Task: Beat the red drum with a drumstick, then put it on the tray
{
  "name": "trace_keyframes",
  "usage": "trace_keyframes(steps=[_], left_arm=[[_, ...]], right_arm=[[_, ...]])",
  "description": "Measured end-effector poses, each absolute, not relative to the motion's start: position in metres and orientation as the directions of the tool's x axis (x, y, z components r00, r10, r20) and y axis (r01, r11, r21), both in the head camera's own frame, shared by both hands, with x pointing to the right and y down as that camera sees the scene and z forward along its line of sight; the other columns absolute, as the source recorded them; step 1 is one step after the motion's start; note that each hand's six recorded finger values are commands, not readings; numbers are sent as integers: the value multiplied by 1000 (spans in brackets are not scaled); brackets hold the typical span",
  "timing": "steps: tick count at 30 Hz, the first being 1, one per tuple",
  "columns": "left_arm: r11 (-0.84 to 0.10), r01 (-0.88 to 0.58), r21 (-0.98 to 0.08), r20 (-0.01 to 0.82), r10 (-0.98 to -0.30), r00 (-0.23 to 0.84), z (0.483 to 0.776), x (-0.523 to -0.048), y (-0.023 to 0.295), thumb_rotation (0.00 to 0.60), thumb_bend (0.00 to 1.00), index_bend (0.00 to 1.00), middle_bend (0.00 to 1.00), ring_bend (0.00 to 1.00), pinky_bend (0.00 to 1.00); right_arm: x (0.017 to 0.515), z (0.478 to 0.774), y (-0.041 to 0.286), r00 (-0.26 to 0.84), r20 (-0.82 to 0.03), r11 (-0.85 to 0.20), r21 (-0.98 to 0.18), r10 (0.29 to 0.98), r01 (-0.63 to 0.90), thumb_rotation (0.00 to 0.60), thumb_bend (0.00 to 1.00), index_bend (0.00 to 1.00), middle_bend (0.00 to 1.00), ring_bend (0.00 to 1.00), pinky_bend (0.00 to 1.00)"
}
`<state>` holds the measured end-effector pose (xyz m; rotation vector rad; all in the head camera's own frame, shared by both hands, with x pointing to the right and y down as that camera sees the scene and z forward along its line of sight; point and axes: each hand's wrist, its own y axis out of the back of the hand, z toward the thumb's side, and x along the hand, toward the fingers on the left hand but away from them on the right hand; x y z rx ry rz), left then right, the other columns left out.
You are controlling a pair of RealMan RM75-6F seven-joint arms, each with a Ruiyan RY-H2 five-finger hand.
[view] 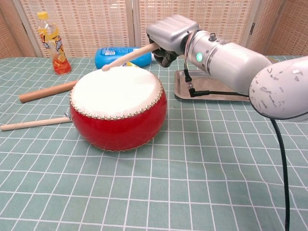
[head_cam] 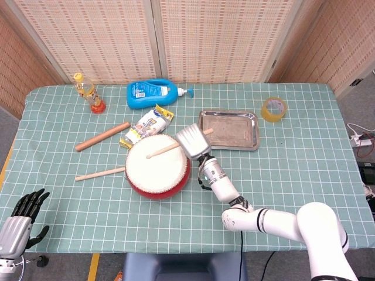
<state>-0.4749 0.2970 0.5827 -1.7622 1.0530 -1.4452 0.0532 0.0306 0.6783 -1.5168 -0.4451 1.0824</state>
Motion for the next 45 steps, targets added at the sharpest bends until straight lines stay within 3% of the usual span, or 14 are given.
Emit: trace_keyframes(steps=[6,16,26,36,45], left_arm=[[-491,-192,-850,484,-871,85,583,-475,296,600,275,82,0,0,0],[-492,-194,-849,485,-870,83,584,-474,297,600,276,82,0,0,0],[-497,-191,-846,491,-867,82,586,-475,297,600,276,82,0,0,0],[-498,-190,-846,491,-867,83,586,-474,296,600,274,82,0,0,0],[-501,-189,-844,495,-865,80,587,-474,297,600,274,81,0,0,0]], right_arm=[[65,692,36,536,-397,-111,-866,745,-487,600,798,1000,1000,1000,1000],[68,669,22,474,-329,-249,-942,817,-224,600,798,1000,1000,1000,1000],[73,689,32,480,-374,-243,-918,794,-314,600,798,1000,1000,1000,1000],[71,662,12,443,-274,-270,-960,854,-73,600,797,1000,1000,1000,1000],[75,687,27,468,-353,-261,-932,810,-251,600,798,1000,1000,1000,1000]])
